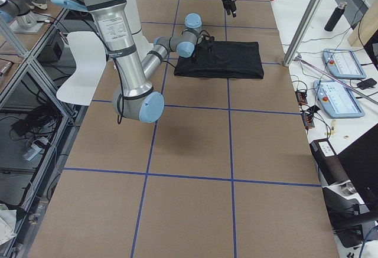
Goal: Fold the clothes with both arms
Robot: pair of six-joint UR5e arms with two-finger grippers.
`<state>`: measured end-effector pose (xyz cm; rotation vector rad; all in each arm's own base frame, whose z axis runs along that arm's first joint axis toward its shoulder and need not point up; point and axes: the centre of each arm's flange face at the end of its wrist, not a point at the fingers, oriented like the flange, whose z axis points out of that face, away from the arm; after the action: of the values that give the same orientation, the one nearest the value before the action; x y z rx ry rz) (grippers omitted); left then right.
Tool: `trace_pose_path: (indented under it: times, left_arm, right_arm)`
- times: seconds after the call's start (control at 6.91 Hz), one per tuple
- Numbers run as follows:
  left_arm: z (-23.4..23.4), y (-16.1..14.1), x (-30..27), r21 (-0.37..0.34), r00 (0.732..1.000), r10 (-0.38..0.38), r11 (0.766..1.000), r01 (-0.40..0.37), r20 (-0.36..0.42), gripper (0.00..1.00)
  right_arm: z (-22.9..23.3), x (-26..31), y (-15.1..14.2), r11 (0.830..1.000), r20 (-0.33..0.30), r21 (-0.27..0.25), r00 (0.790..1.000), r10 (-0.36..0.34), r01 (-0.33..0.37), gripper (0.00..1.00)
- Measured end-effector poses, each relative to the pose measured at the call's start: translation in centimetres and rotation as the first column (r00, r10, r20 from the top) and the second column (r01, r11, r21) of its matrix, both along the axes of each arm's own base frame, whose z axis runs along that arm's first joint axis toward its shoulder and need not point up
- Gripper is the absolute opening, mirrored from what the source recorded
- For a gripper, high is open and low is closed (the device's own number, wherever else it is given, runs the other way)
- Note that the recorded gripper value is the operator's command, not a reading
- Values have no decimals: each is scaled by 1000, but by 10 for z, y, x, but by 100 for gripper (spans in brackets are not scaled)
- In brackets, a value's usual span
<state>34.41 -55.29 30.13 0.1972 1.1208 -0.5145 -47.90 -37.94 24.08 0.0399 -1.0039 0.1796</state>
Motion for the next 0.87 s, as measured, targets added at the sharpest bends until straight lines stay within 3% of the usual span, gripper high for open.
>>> trace_pose_path:
  times: [0.29, 0.58, 0.87]
  left_arm:
    - [13, 16, -14, 5, 1000, 8, 1000, -8, 11, 100]
    - [28, 37, -31, 38, 999, 32, 999, -33, 39, 100]
    - [34, 43, -35, 44, 998, 38, 998, -40, 48, 100]
  right_arm:
    - [-2, -32, 33, 989, -169, 130, 985, -43, 66, 95]
    - [7, -53, 55, 959, -285, 241, 955, -81, 153, 83]
    - [18, -61, 59, 926, -365, 293, 923, -120, 237, 82]
